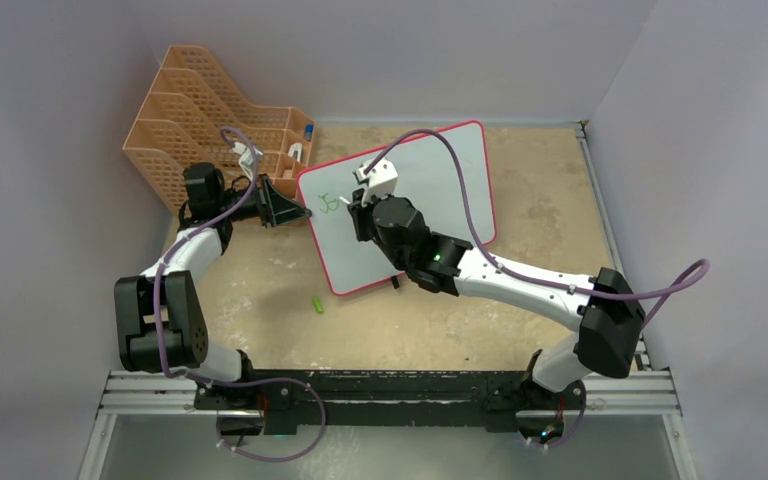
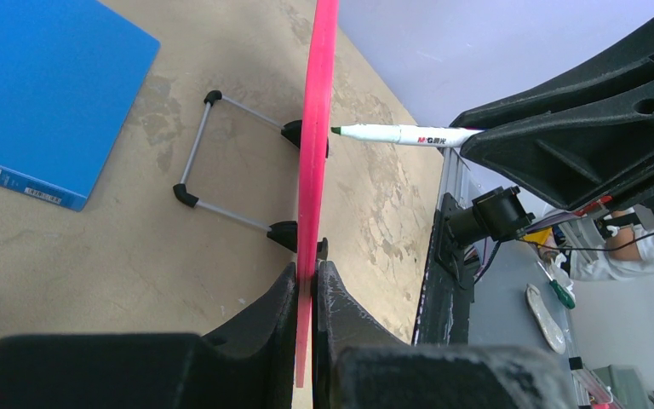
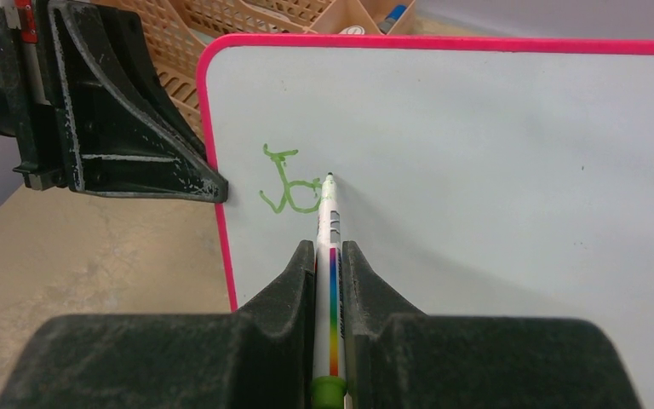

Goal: Write a sentence on the whiteboard

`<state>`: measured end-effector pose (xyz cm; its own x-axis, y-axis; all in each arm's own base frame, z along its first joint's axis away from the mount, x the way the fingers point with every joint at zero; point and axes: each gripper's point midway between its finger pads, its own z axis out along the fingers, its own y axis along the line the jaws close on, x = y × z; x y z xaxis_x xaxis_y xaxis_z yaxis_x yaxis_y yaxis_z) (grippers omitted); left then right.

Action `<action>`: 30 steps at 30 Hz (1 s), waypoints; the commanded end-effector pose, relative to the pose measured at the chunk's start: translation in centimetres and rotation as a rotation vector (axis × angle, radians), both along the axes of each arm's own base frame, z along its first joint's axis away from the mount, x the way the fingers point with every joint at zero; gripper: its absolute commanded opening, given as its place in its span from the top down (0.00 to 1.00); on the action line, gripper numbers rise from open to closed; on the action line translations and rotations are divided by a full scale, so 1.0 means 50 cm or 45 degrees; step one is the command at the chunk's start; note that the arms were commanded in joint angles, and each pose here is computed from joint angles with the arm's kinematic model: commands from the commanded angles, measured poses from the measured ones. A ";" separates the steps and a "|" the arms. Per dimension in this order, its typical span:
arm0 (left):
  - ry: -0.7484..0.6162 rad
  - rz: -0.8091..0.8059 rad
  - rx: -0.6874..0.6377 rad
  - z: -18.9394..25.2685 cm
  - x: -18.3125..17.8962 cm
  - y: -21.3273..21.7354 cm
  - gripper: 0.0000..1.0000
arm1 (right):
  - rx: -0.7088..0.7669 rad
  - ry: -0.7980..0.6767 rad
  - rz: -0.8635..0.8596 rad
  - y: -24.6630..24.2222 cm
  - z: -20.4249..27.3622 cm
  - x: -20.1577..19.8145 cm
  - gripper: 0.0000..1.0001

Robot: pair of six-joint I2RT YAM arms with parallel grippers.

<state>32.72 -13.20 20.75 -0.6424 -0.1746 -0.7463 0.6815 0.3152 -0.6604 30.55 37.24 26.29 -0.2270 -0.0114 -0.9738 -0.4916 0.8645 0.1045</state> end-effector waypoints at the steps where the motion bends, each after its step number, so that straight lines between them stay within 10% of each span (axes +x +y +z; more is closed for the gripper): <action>1: -0.087 -0.038 0.012 0.030 -0.002 -0.011 1.00 | 0.048 -0.026 0.010 0.009 0.025 0.005 1.00; 30: -0.088 -0.040 0.012 0.030 -0.003 -0.010 1.00 | -0.009 0.014 -0.066 -0.023 -0.007 0.006 1.00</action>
<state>32.75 -13.20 20.74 -0.6435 -0.1754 -0.7451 0.6795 0.3171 -0.6616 30.63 37.30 25.38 -0.2416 -0.0264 -0.9700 -0.4848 0.8692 0.0971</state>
